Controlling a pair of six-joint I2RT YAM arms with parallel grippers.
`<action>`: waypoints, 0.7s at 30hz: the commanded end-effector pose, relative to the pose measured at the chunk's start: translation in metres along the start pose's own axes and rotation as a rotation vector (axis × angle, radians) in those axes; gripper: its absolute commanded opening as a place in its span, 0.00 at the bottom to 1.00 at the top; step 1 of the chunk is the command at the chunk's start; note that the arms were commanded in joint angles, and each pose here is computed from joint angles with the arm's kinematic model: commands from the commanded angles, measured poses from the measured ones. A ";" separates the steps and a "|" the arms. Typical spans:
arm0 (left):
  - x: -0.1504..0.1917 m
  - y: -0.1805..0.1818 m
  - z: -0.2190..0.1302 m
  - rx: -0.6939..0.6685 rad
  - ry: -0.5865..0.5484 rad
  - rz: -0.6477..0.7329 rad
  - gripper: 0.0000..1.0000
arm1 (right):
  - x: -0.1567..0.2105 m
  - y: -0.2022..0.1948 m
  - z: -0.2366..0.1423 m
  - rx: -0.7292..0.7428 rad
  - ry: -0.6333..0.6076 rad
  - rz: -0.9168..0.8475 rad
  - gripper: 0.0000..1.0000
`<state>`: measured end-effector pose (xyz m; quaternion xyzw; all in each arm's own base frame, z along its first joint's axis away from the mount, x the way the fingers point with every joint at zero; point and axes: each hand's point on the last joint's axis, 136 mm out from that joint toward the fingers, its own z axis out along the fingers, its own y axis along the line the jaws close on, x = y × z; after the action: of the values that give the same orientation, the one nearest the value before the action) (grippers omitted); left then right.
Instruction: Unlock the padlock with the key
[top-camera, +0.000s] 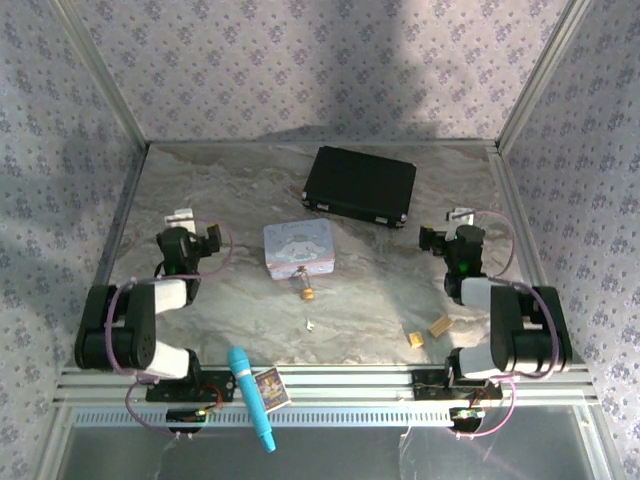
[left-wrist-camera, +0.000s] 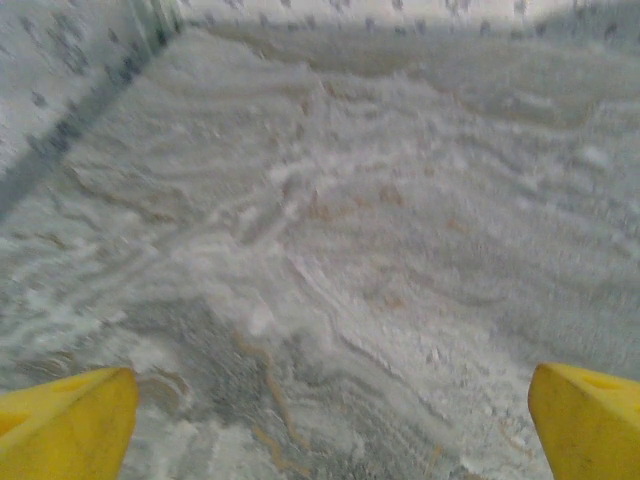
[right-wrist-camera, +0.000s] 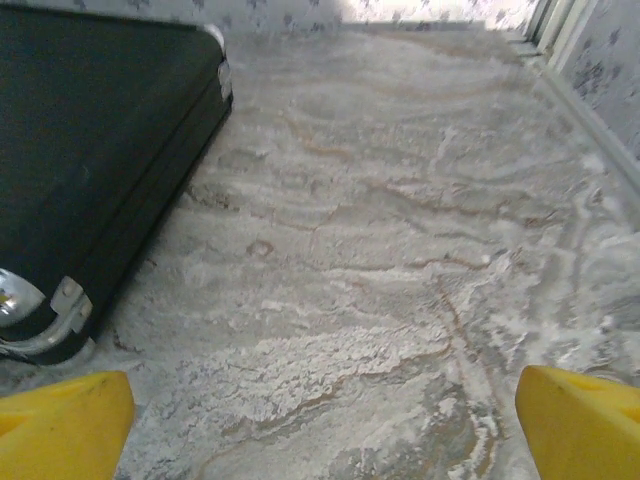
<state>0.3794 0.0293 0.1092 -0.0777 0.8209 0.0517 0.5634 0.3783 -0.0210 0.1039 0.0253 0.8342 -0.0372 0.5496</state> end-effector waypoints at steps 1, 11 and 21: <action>-0.020 0.012 -0.015 -0.055 -0.014 -0.058 1.00 | -0.027 -0.006 -0.012 0.021 -0.019 0.024 0.99; -0.026 -0.008 -0.060 0.051 0.174 -0.578 1.00 | -0.056 0.040 -0.047 -0.270 0.135 0.258 0.98; 0.010 -0.115 -0.110 0.456 0.542 -0.632 1.00 | -0.020 0.167 -0.093 -0.572 0.409 0.080 0.93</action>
<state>0.3139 -0.0628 0.1332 -0.2366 0.8563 -0.2586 0.3794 0.3400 0.1277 0.1761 -0.0690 0.8710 0.2182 0.4347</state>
